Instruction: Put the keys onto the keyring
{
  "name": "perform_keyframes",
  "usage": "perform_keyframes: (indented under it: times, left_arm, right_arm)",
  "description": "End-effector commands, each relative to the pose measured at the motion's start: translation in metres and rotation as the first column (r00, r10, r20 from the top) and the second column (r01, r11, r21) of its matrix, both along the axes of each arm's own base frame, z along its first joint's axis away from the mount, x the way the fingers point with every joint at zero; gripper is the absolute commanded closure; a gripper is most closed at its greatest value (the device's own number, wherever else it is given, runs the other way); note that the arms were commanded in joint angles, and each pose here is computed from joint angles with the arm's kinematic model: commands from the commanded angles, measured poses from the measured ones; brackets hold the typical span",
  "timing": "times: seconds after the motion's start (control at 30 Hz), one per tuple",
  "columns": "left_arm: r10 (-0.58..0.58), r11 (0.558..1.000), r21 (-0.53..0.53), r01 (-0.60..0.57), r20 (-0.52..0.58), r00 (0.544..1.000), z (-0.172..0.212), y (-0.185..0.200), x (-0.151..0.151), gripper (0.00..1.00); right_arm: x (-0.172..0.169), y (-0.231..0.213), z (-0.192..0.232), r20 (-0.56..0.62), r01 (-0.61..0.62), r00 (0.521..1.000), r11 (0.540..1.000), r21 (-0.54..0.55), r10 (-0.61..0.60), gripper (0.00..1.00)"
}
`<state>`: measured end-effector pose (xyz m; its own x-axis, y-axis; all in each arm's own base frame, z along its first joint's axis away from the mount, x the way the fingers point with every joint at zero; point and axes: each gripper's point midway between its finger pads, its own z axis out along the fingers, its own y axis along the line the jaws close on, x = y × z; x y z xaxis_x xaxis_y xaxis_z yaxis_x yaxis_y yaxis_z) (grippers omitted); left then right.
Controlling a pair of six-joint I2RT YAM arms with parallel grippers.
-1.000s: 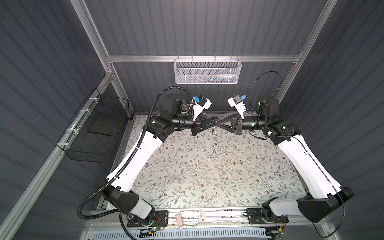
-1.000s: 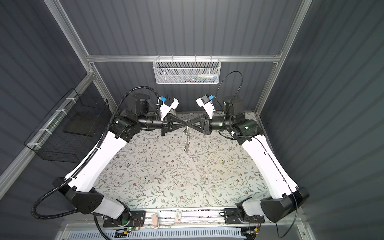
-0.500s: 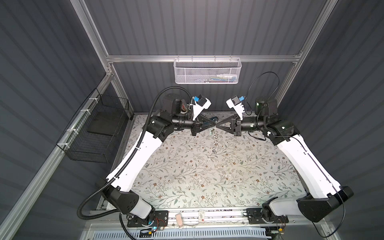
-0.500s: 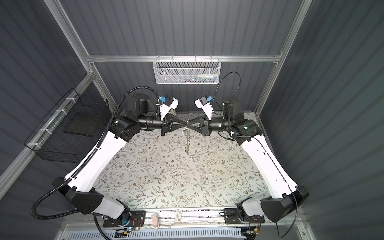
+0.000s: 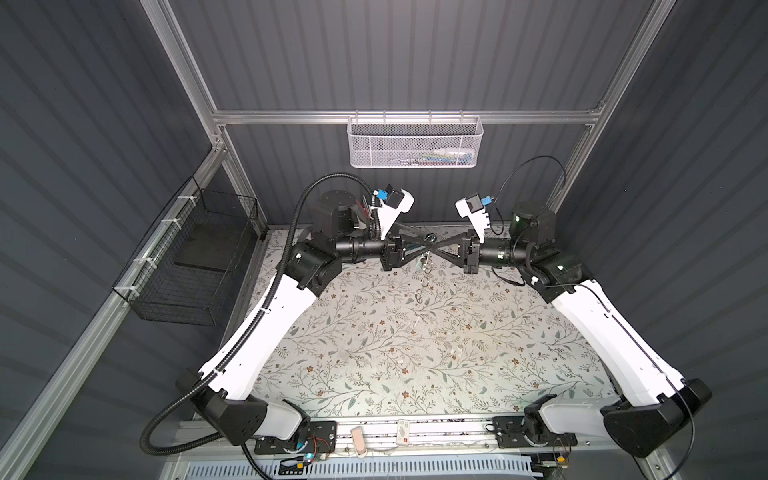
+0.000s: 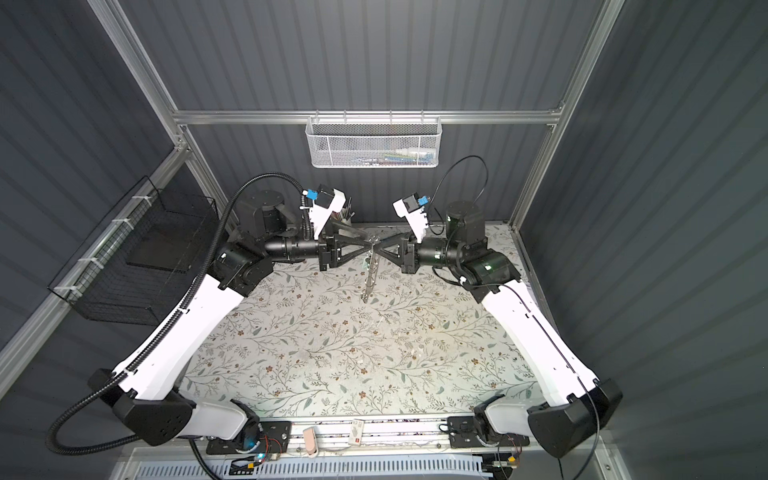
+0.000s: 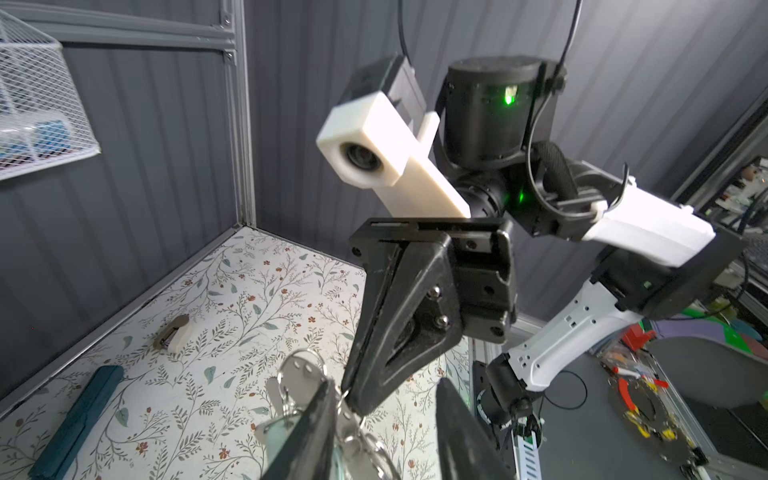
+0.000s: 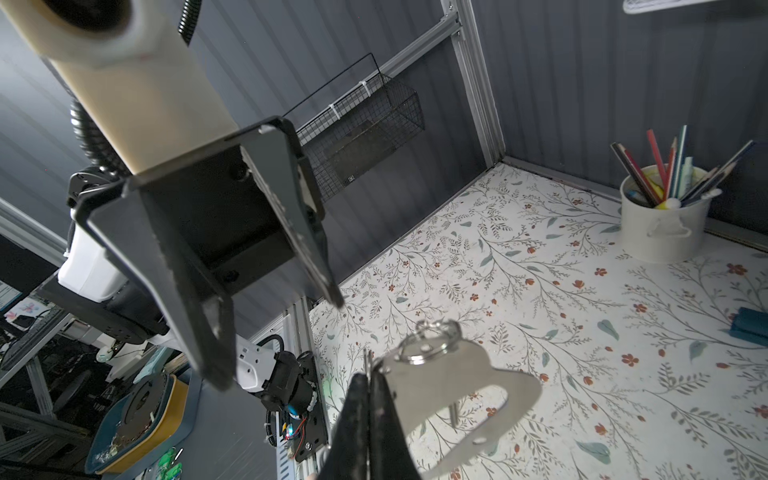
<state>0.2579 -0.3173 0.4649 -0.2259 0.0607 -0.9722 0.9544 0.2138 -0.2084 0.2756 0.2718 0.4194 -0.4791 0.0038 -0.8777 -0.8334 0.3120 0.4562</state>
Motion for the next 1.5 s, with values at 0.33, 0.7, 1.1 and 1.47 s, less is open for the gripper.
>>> perform_keyframes:
  times: [0.33,0.7,1.1,1.47]
  left_arm:
    - [-0.005,0.957,-0.288,-0.029,-0.116,0.993,0.045,0.003,0.026,0.69]
    - [-0.152,0.934,-0.344,0.097,-0.137,0.979,0.047,-0.015,0.024,0.72]
    - [-0.171,0.937,-0.331,0.109,-0.166,0.971,0.036,-0.017,0.023,0.83]
    - [-0.192,0.934,-0.333,0.129,-0.164,0.968,0.034,-0.019,0.022,0.95]
  right_arm:
    - [0.012,-0.017,0.089,0.177,0.084,0.973,0.942,0.325,-0.148,1.0]
    - [0.012,-0.016,0.089,0.169,0.075,0.976,0.94,0.332,-0.138,0.99]
    - [0.012,-0.016,0.091,0.176,0.071,0.975,0.938,0.339,-0.137,0.99]
    - [0.012,-0.016,0.091,0.176,0.067,0.976,0.94,0.336,-0.132,0.99]
